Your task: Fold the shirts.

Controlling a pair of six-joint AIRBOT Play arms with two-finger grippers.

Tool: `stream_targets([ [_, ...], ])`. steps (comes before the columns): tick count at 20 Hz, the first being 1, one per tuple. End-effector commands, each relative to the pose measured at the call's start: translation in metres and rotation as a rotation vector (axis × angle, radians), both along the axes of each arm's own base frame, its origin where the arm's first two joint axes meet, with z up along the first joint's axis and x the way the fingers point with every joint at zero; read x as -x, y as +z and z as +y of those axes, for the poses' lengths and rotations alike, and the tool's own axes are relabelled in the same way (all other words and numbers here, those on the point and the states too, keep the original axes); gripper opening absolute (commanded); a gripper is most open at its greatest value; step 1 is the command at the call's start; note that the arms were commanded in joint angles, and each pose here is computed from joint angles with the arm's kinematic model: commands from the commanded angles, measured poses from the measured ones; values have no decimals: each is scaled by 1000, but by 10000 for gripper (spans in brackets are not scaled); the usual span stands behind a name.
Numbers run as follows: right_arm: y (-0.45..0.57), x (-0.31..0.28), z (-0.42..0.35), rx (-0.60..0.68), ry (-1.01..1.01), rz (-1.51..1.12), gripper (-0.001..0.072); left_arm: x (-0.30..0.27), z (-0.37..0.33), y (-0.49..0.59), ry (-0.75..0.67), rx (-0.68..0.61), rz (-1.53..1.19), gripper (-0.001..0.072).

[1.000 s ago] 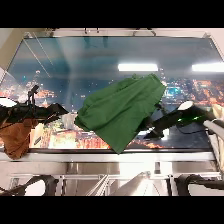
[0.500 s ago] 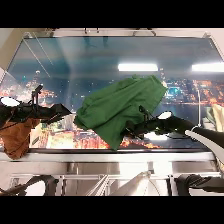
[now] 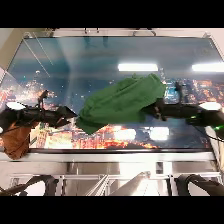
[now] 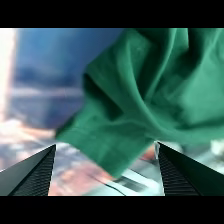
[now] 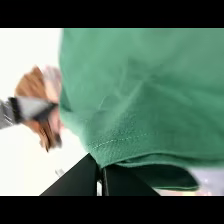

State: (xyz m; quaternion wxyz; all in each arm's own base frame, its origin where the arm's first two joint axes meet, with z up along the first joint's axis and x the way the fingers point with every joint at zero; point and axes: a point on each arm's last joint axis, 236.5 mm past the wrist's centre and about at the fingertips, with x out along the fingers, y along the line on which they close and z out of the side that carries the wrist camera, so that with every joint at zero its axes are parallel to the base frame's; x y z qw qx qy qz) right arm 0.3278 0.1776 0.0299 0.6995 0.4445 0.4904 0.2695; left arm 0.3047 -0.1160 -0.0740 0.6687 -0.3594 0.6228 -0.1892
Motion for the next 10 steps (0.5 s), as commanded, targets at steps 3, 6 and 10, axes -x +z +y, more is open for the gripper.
stream_targets([
  [3, 34, -4, -26, -8, -61, -92, 15, 22, -61, -35, 16, 110, 112, 709],
  [6, 37, -11, -32, -9, -92, -111, 14, 36, -92, -47, -80, 112, 143, 237],
  [10, 60, -31, -62, -63, -189, -179, 14, 23, -115, -38, -178, 104, 62, 17],
])
